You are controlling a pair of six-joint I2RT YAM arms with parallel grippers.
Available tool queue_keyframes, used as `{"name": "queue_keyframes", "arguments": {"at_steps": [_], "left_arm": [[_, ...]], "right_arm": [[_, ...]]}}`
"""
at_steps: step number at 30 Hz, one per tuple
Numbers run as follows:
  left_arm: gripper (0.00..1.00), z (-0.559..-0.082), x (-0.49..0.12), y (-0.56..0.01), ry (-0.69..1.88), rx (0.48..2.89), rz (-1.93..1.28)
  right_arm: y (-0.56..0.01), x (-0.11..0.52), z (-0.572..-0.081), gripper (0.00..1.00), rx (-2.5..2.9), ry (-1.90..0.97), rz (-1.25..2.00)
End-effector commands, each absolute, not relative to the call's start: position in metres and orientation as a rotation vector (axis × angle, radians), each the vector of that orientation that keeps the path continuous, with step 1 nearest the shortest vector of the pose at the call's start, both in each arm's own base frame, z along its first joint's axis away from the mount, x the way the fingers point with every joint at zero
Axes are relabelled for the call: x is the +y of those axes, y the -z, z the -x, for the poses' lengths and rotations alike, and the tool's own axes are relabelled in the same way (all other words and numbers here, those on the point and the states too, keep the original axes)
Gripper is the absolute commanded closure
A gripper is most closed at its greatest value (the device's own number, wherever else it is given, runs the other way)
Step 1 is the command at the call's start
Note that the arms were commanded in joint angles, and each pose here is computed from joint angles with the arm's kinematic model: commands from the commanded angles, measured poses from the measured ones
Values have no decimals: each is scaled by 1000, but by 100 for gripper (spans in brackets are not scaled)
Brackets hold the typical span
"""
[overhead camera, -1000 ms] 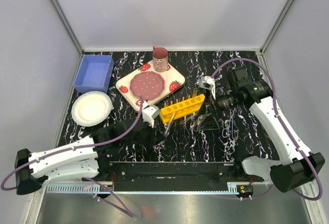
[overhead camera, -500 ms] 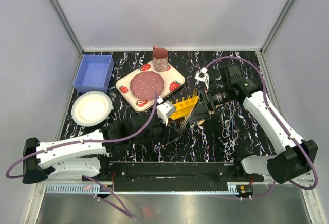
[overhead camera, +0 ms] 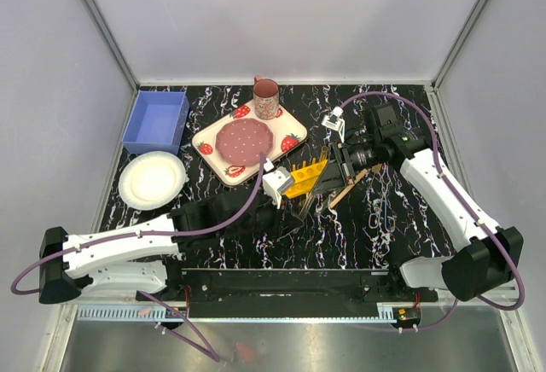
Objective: Organize the chemistry lab equipment
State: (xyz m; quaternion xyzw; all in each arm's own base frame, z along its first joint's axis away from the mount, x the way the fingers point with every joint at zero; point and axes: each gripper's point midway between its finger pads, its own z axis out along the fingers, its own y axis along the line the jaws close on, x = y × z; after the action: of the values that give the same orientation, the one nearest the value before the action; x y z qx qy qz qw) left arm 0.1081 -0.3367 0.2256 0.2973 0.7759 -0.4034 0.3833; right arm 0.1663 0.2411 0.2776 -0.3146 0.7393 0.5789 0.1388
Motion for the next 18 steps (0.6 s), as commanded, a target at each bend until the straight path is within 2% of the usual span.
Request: {"name": "queue_keyframes", "arguments": {"at_steps": [1, 5, 6, 9, 10, 12, 13, 17, 18], "left_arm": [[91, -113, -346, -253, 1059, 1895, -734], [88, -116, -343, -253, 1047, 1899, -711], [84, -117, -341, -253, 1041, 1901, -694], [66, -120, -335, -253, 1026, 1906, -655], [52, -121, -332, -252, 1015, 1910, -644], [37, -125, -324, -256, 1002, 1904, -600], [21, -125, -318, -252, 985, 1915, -590], [1, -130, -291, -252, 919, 1918, -523], [1, -131, -285, -252, 908, 1922, -502]], "right_arm": [[-283, 244, -168, 74, 2106, -1682, 923], [-281, 243, -175, 80, 2096, -1593, 948], [-280, 242, -177, 81, 2095, -1573, 952], [-279, 240, -186, 82, 2093, -1480, 971], [-280, 238, -191, 82, 2097, -1439, 974], [-279, 238, -197, 82, 2087, -1388, 997], [-281, 236, -203, 82, 2084, -1337, 1003], [-283, 229, -226, 82, 2068, -1147, 1033], [-283, 227, -233, 82, 2064, -1095, 1034]]}}
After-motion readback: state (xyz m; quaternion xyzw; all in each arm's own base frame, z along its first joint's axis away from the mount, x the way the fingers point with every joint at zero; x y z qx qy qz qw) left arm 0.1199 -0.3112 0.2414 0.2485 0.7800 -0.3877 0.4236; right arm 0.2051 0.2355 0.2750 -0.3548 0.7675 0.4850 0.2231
